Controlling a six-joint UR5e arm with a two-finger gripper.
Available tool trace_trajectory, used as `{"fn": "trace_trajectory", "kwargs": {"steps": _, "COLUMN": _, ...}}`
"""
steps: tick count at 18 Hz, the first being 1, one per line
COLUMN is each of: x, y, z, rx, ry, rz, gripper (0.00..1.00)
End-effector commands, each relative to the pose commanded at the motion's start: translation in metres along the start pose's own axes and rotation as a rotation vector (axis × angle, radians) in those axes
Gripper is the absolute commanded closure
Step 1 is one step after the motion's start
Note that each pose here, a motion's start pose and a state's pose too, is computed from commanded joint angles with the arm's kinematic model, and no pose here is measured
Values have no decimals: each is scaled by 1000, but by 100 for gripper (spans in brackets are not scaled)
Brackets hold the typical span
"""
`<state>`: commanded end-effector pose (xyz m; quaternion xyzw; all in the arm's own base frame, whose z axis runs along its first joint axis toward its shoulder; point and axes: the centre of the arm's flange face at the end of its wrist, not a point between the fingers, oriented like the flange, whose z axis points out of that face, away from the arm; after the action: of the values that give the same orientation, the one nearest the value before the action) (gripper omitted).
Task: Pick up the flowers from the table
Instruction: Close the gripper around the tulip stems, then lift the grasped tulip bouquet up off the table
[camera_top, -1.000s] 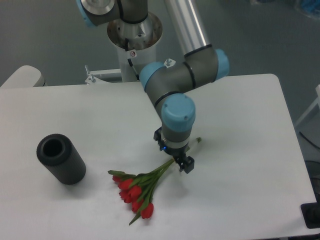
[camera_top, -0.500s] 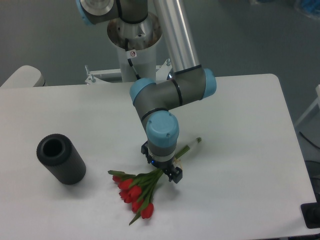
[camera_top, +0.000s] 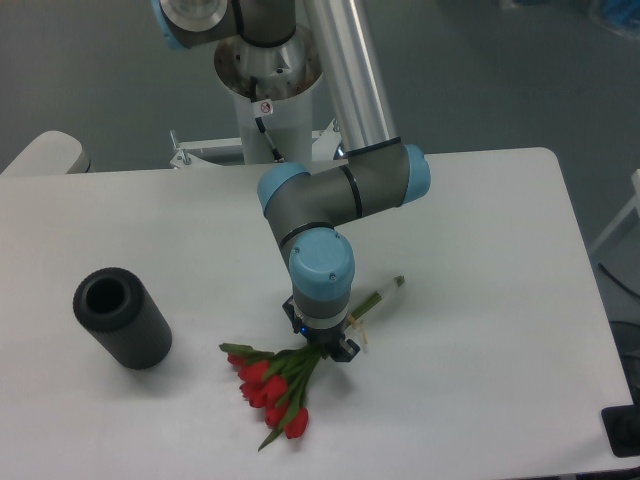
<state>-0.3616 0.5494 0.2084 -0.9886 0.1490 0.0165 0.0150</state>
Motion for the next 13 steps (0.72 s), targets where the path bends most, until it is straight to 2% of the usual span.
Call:
{"fn": "trace_trajectory", "kwargs": {"steps": 7, "x": -9, "y": 17, "z": -41, "rx": 20, "ry": -49, "rz": -29, "gripper": 96}}
{"fn": "trace_trajectory", "kwargs": {"steps": 9, "x": -15, "y": 30, "z": -52, "rx": 14, "ry": -41, "rz": -44, "gripper": 100}}
{"fn": "trace_trajectory", "kwargs": {"steps": 13, "x": -29, "y": 39, "z": -78, "rx": 2, "ry": -17, "rz": -60, "gripper": 100}}
